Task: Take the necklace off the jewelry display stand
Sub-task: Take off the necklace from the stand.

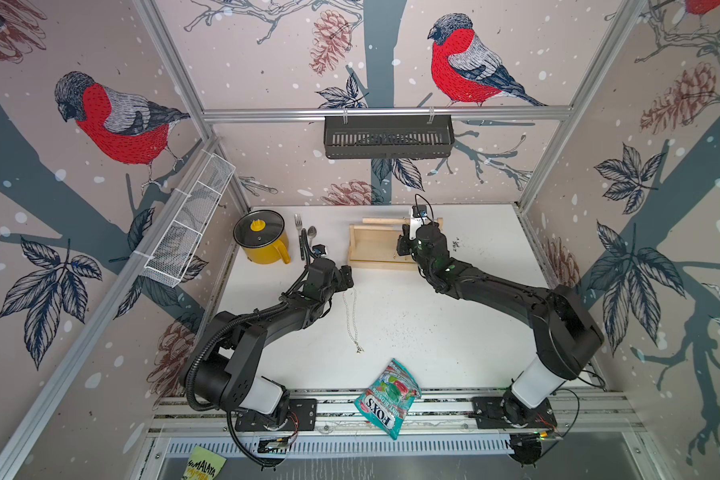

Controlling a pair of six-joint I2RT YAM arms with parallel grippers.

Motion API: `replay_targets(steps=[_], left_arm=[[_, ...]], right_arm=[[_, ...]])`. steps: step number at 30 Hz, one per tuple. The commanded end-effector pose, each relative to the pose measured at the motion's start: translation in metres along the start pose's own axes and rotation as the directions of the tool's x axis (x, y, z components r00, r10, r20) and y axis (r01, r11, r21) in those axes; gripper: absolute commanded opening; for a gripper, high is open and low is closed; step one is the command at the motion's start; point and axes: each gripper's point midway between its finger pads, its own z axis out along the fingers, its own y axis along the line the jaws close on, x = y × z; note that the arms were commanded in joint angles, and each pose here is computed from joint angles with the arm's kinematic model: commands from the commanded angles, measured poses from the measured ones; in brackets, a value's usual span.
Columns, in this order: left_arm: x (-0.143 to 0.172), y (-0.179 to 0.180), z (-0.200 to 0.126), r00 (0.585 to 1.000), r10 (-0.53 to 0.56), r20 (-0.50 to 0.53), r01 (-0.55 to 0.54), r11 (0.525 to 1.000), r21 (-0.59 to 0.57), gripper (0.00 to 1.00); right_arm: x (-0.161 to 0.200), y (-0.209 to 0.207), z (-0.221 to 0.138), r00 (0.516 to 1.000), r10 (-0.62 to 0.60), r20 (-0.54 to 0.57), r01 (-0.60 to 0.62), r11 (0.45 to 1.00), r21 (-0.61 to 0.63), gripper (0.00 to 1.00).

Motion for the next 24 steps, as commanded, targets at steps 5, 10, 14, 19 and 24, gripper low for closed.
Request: replay_targets(steps=[5,10,14,19,24], left_arm=[[-0.004,-0.028,0.010,1.000,-0.010,-0.020,0.013,0.991,0.134,0.83],[-0.001,-0.035,0.018,0.999,-0.008,-0.039,0.014,0.986,0.166,0.81],[0.001,-0.038,0.020,0.999,-0.010,-0.047,0.019,0.982,0.186,0.81],[0.001,-0.040,0.015,0.999,0.003,-0.052,0.008,0.980,0.198,0.80],[-0.004,-0.042,0.008,0.999,0.014,-0.037,-0.007,0.979,0.203,0.80]], right_arm=[[-0.017,-0.012,-0.010,0.998,0.014,0.068,-0.009,0.997,-0.081,0.04],[-0.010,-0.006,-0.018,0.997,-0.003,0.081,0.015,0.990,-0.143,0.09],[-0.004,-0.001,-0.016,0.998,-0.007,0.067,0.018,0.987,-0.161,0.09],[-0.004,0.009,-0.011,0.998,-0.020,0.056,0.029,0.985,-0.169,0.09],[-0.006,0.020,-0.007,0.998,-0.032,0.047,0.039,0.986,-0.163,0.08]])
